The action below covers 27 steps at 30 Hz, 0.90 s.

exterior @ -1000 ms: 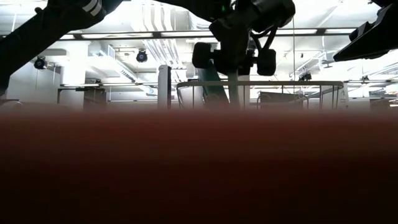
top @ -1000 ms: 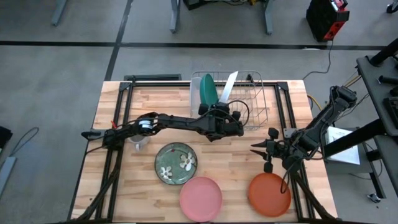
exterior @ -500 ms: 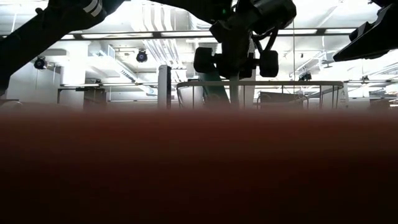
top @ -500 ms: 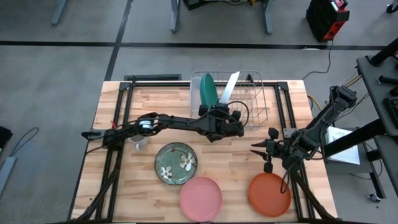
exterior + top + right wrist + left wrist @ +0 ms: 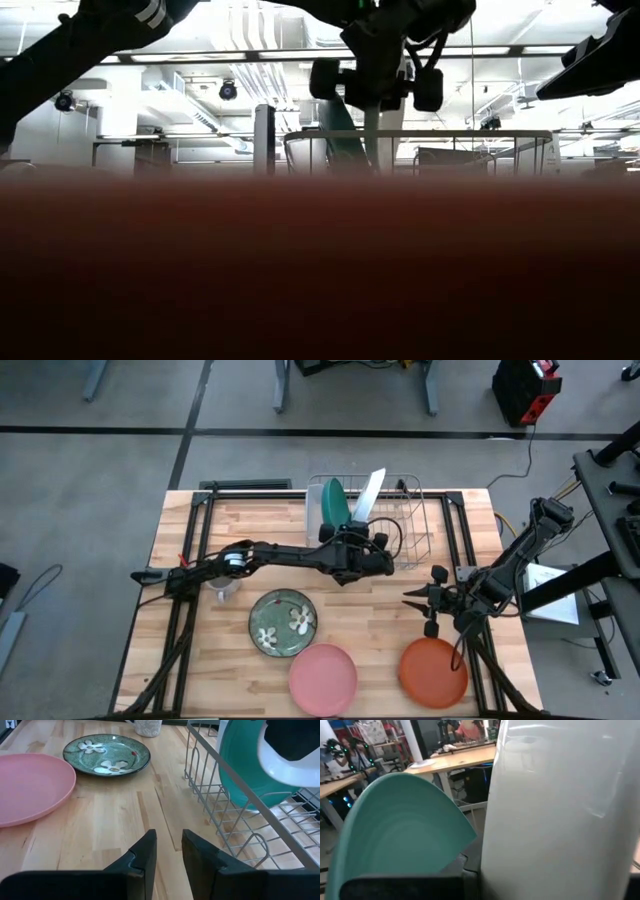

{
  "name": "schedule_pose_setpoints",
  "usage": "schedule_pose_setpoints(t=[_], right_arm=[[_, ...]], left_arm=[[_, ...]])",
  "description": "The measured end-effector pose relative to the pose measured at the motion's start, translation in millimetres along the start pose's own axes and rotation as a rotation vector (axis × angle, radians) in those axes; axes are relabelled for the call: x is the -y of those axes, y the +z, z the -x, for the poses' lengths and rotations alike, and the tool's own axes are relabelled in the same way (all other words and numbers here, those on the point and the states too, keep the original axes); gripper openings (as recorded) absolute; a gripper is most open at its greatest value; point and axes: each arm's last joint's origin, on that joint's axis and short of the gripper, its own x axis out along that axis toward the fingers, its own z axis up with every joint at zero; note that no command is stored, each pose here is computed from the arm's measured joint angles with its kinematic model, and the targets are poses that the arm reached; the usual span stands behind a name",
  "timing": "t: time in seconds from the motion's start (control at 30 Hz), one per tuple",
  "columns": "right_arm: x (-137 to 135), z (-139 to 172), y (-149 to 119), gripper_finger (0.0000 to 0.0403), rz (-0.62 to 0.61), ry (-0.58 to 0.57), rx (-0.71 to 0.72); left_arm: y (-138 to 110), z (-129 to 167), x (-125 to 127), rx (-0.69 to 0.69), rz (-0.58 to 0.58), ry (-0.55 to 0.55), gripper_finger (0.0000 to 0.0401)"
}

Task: Sort dishes
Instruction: Put the white plate in the dish rack

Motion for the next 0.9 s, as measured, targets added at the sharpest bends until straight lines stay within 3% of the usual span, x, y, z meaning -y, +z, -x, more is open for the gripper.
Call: schedule_pose_setpoints(t=[0.9], right_arm=[[-0.1,0.0,-0.2,0.0093,-0.003,0.001,0.0]], left_arm=[[-27.9,-4.6,7.4,-0.044,0.009,-0.022,0.0052]])
